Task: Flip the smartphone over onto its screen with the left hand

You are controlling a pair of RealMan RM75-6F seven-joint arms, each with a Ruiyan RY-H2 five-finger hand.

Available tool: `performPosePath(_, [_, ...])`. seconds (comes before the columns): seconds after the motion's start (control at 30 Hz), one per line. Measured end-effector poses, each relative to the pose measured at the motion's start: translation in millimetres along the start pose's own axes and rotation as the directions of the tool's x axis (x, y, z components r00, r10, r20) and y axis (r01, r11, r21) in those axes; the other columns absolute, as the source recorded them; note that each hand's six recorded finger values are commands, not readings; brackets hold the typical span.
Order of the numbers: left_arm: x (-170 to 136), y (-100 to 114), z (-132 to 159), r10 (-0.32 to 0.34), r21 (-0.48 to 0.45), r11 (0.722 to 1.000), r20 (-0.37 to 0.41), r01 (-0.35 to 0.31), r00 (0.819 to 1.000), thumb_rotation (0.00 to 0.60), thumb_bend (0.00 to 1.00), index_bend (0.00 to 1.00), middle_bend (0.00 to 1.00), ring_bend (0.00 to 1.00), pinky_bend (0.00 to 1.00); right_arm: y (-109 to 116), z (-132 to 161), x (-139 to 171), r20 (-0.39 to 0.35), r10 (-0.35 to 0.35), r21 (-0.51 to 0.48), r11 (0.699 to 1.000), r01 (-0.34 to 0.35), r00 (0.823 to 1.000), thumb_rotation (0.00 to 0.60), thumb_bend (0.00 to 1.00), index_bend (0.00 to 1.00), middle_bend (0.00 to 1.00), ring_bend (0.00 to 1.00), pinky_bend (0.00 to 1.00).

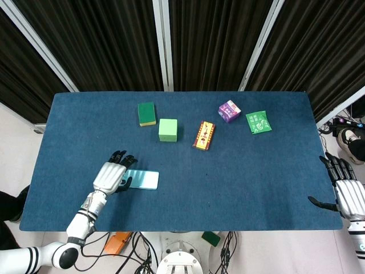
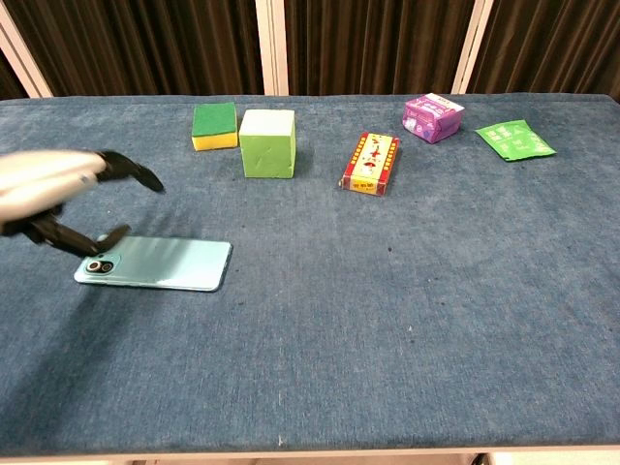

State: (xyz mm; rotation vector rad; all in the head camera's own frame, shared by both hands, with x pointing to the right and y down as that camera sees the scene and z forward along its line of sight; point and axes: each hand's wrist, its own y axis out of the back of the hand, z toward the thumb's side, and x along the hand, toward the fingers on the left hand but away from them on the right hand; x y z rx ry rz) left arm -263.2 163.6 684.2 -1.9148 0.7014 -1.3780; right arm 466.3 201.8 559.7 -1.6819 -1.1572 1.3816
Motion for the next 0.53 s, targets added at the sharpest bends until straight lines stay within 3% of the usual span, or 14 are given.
performPosePath(0.13, [-17.5,24.0,-26.7,0.105,-0.014,0.994,-0.076,-0.106,0.992,0.600,0.30,0.19,0.15,0.03,0.04,1.4,-1.9,0.4,0.003,-0.003,0.000,1.000,0.003,1.000,0.600,0.15,0.00,0.00,0.00,0.00])
performPosePath(0.23, [-41.1,42.8,-57.0,0.193,-0.013,0.980,-0.161,-0.198,0.968,0.600,0.19,0.19,0.15,0.03,0.04,2.4,-2.0,0.9,0.002,-0.007,-0.003,1.000,0.007,1.000,0.600,0.15,0.00,0.00,0.00,0.00])
performPosePath(0.37, [-92.5,61.4,-104.8,0.280,0.000,0.956,-0.286,-0.293,0.916,0.600,0.14,0.19,0.14,0.03,0.04,2.5,0.6,1.7,-0.010,-0.012,-0.007,1.000,0.012,1.000,0.600,0.15,0.00,0.00,0.00,0.00])
performPosePath(0.47, [-131.3,66.9,-129.4,0.304,0.030,0.949,-0.346,-0.313,0.887,0.600,0.13,0.19,0.14,0.03,0.04,3.2,3.9,2.8,-0.021,-0.018,-0.007,1.000,0.017,1.000,0.600,0.15,0.00,0.00,0.00,0.00])
performPosePath(0.53, [-151.4,66.6,-138.1,0.304,0.042,0.950,-0.370,-0.311,0.878,0.600,0.13,0.19,0.14,0.03,0.04,3.9,6.2,3.7,-0.028,-0.021,-0.005,1.000,0.021,0.999,0.600,0.15,0.00,0.00,0.00,0.00])
